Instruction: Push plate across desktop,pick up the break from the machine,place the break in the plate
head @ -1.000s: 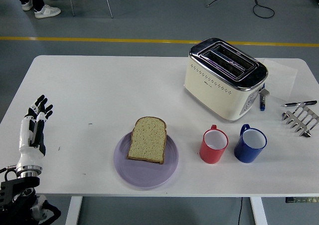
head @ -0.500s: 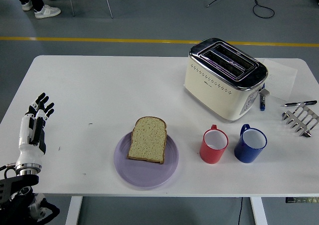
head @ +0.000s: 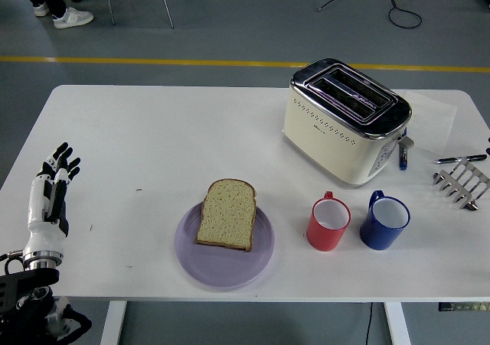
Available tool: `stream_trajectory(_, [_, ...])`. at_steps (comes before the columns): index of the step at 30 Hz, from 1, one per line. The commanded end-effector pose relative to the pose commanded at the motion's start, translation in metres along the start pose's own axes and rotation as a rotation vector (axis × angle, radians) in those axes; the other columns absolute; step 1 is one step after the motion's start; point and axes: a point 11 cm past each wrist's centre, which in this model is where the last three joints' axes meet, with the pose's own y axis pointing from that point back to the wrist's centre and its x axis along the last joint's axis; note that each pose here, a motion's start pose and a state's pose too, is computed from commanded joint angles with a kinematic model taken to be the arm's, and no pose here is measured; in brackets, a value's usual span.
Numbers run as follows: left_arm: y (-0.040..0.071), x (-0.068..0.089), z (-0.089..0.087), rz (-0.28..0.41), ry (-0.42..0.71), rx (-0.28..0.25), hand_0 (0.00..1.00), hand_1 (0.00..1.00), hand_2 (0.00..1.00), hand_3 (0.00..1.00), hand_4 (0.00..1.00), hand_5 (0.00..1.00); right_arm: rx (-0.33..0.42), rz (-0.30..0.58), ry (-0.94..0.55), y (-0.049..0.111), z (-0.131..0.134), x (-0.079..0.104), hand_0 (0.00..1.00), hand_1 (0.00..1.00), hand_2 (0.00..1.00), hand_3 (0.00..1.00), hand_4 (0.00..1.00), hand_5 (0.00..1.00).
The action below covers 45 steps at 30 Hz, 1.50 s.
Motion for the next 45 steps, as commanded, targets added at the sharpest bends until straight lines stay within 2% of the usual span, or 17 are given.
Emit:
stream_trajectory(1, [0.001,0.000,-0.001,0.001,0.001,0.003,0.824,0.848,0.924,0.865,0.475,0.826,0.001,-0.002,0.000,0.000,0.000,-0.001,0.865,0.794,0.801,0.796,0.529,0.591])
stream_trajectory(2, [0.002,0.001,-0.002,0.001,0.003,0.010,0.824,0.848,0.924,0.866,0.496,0.867,0.003,-0.007,0.003,-0.001,-0.001,-0.002,0.866,0.794,0.800,0.794,0.531,0.612])
stream_trajectory(13, [-0.002,0.006,0.005,-0.025,0.032,0.027,0.825,0.850,0.923,0.864,0.493,0.871,0.001,0.003,0.005,-0.001,0.000,0.000,0.866,0.792,0.800,0.792,0.530,0.633])
stream_trajectory(17, [-0.005,0.008,0.012,-0.061,0.067,0.049,0.825,0.848,0.917,0.864,0.498,0.883,0.011,0.011,0.006,-0.001,-0.003,0.002,0.860,0.791,0.797,0.789,0.532,0.637])
stream_trajectory(21, [-0.013,0.009,0.023,-0.147,0.072,0.070,0.829,0.848,0.915,0.864,0.504,0.901,0.043,0.050,-0.002,-0.004,-0.008,0.007,0.855,0.787,0.781,0.776,0.533,0.639])
stream_trajectory(26, [-0.017,0.008,0.029,-0.207,0.081,0.090,0.829,0.848,0.915,0.864,0.504,0.901,0.051,0.065,-0.007,-0.005,-0.010,0.011,0.855,0.787,0.781,0.776,0.533,0.639])
stream_trajectory(27, [-0.017,0.007,0.030,-0.228,0.085,0.101,0.834,0.854,0.920,0.868,0.519,0.938,0.053,0.066,-0.006,-0.005,-0.011,0.011,0.853,0.786,0.780,0.773,0.532,0.638])
stream_trajectory(32, [-0.013,0.002,0.028,-0.299,0.100,0.141,0.834,0.854,0.920,0.868,0.519,0.938,0.056,0.067,-0.006,-0.005,-0.014,0.015,0.853,0.786,0.780,0.773,0.532,0.638])
stream_trajectory(33, [-0.012,-0.001,0.027,-0.323,0.105,0.154,0.858,0.890,0.935,0.891,0.583,0.998,0.057,0.072,-0.007,-0.004,-0.014,0.017,0.852,0.785,0.780,0.774,0.532,0.637])
stream_trajectory(36, [-0.007,-0.009,0.025,-0.389,0.107,0.182,0.858,0.890,0.935,0.891,0.583,0.998,0.060,0.080,-0.013,-0.003,-0.015,0.021,0.852,0.785,0.780,0.774,0.532,0.637])
stream_trajectory(39, [-0.004,-0.011,0.025,-0.414,0.106,0.189,0.871,0.903,0.944,0.901,0.593,0.998,0.056,0.084,-0.016,-0.002,-0.013,0.022,0.851,0.785,0.779,0.774,0.529,0.629])
stream_trajectory(45, [-0.003,-0.007,0.027,-0.392,0.128,0.177,0.868,0.905,0.944,0.899,0.597,0.998,0.053,0.079,-0.022,-0.002,-0.013,0.022,0.850,0.783,0.779,0.770,0.523,0.621])
